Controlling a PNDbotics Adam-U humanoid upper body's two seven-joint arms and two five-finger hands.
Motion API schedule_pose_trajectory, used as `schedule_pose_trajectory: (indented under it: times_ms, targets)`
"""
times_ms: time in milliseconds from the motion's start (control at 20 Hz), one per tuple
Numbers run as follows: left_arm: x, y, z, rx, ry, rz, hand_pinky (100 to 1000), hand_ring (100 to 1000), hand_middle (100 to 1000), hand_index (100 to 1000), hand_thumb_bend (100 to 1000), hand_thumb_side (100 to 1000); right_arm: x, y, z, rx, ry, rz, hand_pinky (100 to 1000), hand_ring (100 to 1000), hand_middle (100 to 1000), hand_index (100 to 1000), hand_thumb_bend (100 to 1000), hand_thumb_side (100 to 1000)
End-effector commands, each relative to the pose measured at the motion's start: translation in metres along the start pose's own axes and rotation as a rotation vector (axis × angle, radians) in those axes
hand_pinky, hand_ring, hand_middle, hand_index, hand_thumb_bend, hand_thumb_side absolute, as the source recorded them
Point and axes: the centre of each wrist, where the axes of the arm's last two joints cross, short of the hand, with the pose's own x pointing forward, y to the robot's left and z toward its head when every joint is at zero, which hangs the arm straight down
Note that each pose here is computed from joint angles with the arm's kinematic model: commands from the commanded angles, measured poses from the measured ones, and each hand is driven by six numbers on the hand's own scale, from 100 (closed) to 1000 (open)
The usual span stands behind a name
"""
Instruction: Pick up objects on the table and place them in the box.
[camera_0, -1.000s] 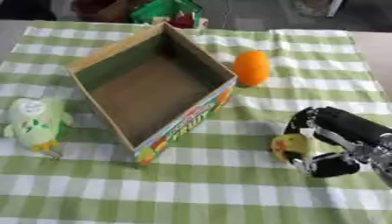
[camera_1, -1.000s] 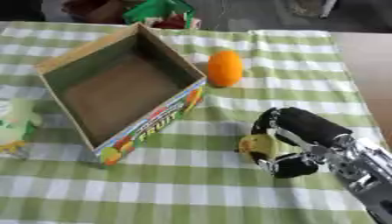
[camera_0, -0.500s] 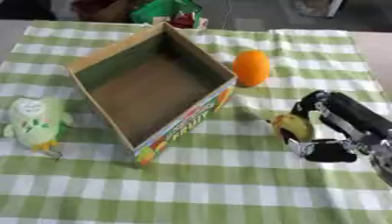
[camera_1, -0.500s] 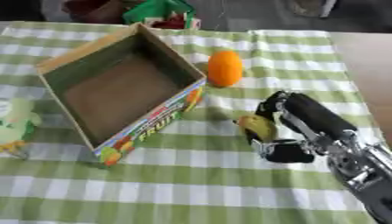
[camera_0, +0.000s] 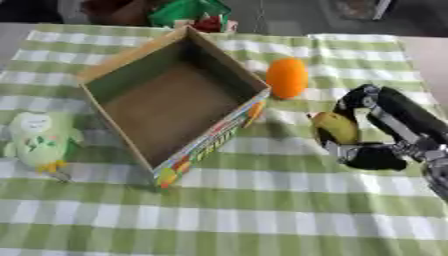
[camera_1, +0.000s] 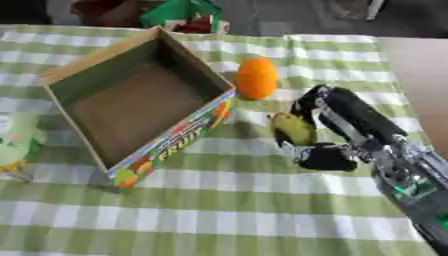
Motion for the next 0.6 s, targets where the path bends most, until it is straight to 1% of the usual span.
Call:
schedule_pose_trajectory:
  times_ms: [50,100,350,400,600]
  targets:
    - [0.006,0.001,-0.005,-0.01,-0.026,0.002,461,621,656,742,100,813,0.007,-0.018,-0.007,-0.024,-0.05,0.03,693,645,287,513,100,289]
    - [0.006,0.001,-0.005,-0.009,-0.025,0.002,461,621,656,742,100,813,0.008,-0.02,-0.009,-0.025,-0.06,0.031,695,656,312,542,100,287]
    - [0.006,0.001,-0.005,-0.009,-0.024,0.003,461,621,655,742,100,813,0.011,-0.024,-0.013,-0.02,-0.077,0.031,695,657,315,545,100,287]
    - [0.006,0.001,-0.005,-0.009,-0.024,0.005,462,621,654,742,100,811,0.012,-0.024,-0.014,-0.022,-0.086,0.03,698,675,346,582,100,307]
    - [0.006,0.0,-0.006,-0.012,-0.025,0.011,462,621,654,742,100,809,0.023,-0.035,-0.026,-0.034,-0.135,0.029,699,680,353,589,100,313]
